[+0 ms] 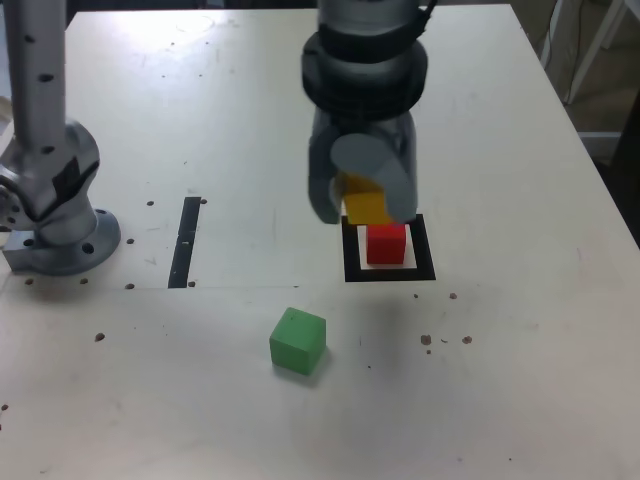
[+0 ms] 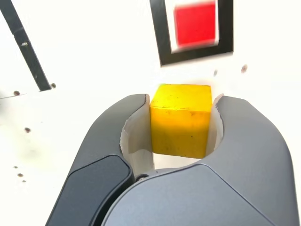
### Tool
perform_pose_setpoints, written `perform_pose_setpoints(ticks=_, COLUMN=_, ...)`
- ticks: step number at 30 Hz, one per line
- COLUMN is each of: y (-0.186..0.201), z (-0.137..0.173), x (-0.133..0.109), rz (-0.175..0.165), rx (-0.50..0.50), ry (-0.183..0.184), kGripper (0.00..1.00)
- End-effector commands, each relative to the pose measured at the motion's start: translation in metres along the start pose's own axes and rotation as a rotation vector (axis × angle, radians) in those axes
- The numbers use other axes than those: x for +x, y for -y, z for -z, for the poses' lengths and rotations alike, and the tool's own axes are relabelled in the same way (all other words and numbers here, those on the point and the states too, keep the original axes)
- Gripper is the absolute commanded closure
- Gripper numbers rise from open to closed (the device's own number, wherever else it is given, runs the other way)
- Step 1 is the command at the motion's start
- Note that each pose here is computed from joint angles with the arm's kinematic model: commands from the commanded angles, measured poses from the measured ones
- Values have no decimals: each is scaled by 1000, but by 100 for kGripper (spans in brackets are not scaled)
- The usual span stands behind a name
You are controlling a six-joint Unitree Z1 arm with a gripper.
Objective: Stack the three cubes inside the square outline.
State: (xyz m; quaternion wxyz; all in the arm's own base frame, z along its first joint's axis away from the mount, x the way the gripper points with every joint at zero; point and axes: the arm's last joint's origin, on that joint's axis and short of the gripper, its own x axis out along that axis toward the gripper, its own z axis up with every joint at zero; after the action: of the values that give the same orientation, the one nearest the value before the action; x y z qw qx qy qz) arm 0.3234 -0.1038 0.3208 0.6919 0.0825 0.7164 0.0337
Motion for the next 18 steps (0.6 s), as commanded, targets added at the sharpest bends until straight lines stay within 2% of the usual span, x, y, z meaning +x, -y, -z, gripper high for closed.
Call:
perform_pose_setpoints(ticks=1, y=-8, z=-7, x=6, rz=-2, rx=-21, ry=-10, kGripper=68)
perform_pose_setpoints(ticks=7, y=-27, z=-21, x=23, rz=-4, rx=-62, ry=-45, kGripper=68)
perform_pose_setpoints(ticks=18, y=-43, z=-34, x=43, rz=21, rx=-83, ry=-87, kGripper=68)
